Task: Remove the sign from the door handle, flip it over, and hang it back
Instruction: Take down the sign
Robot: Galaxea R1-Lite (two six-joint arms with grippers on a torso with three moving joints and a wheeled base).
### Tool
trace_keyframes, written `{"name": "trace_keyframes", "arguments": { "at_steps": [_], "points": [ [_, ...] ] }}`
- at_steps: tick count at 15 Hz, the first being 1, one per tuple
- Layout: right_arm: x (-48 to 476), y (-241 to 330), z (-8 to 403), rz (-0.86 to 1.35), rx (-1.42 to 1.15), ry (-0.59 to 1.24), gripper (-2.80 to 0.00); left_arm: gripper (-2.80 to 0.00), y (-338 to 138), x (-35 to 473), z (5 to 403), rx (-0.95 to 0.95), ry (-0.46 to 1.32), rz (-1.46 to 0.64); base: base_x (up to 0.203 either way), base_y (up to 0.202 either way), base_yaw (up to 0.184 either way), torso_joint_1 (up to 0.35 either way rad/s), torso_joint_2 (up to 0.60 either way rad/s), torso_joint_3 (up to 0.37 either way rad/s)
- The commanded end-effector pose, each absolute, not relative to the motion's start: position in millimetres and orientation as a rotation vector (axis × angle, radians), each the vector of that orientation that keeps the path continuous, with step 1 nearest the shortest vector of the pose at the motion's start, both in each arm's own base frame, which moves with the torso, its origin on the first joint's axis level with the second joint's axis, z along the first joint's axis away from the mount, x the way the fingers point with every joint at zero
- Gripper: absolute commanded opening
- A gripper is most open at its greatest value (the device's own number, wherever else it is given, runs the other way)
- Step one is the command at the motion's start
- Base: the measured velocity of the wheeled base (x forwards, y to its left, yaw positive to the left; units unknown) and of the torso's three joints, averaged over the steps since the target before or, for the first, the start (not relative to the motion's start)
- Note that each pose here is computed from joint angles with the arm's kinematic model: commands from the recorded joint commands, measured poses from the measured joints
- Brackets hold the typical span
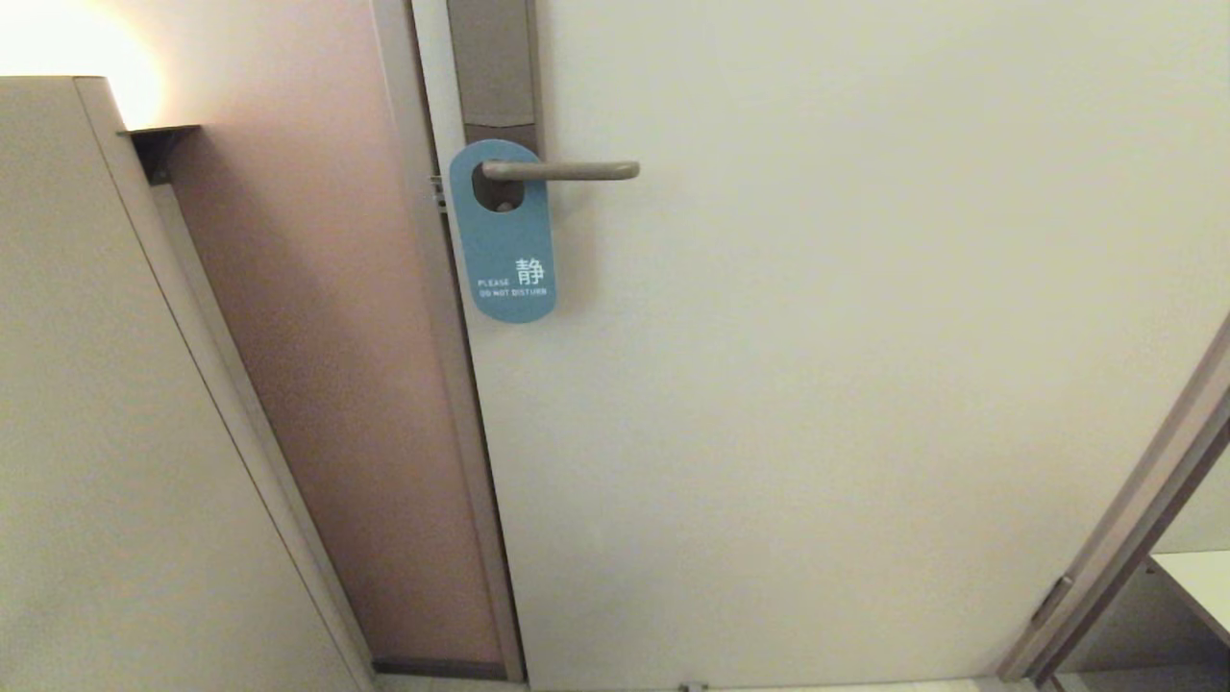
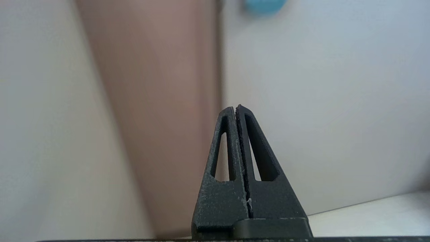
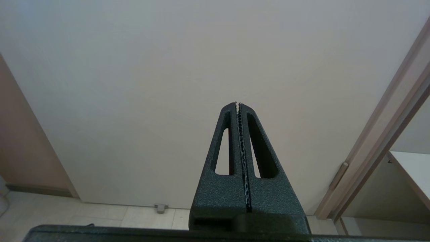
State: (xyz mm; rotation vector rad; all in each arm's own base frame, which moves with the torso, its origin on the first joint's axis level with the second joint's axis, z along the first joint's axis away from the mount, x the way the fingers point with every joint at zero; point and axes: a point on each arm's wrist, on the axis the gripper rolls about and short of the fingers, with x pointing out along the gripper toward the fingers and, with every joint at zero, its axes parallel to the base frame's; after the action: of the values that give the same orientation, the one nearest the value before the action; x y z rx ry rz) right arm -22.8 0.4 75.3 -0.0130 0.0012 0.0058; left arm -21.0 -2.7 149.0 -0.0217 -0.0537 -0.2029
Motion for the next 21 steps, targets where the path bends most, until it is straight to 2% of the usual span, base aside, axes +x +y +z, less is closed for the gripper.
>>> {"name": "trace_keyframes", "arguments": {
  "at_steps": [1,4,10,13,21],
  "points": [
    [-23,0,75,0.006,-0.014,0.001,-2.8,-2.8,-4,6,184,-0.062,0.037,-0.269,0.0,0.0,0.0,0.0,0.0,0.0],
    [-23,0,75,0.006,-0.014,0.001,-2.8,-2.8,-12,49,231,-0.107,0.08,-0.334,0.0,0.0,0.0,0.0,0.0,0.0],
    [-23,0,75,0.006,-0.014,0.001,-2.8,-2.8,-29,158,298,-0.13,0.098,-0.49,0.0,0.0,0.0,0.0,0.0,0.0],
    [-23,0,75,0.006,-0.014,0.001,-2.8,-2.8,-25,193,298,-0.144,0.145,-0.603,0.0,0.0,0.0,0.0,0.0,0.0],
    [-23,0,75,0.006,-0.014,0.001,-2.8,-2.8,-29,230,275,-0.184,0.233,-0.772,0.0,0.0,0.0,0.0,0.0,0.0]
  ]
}}
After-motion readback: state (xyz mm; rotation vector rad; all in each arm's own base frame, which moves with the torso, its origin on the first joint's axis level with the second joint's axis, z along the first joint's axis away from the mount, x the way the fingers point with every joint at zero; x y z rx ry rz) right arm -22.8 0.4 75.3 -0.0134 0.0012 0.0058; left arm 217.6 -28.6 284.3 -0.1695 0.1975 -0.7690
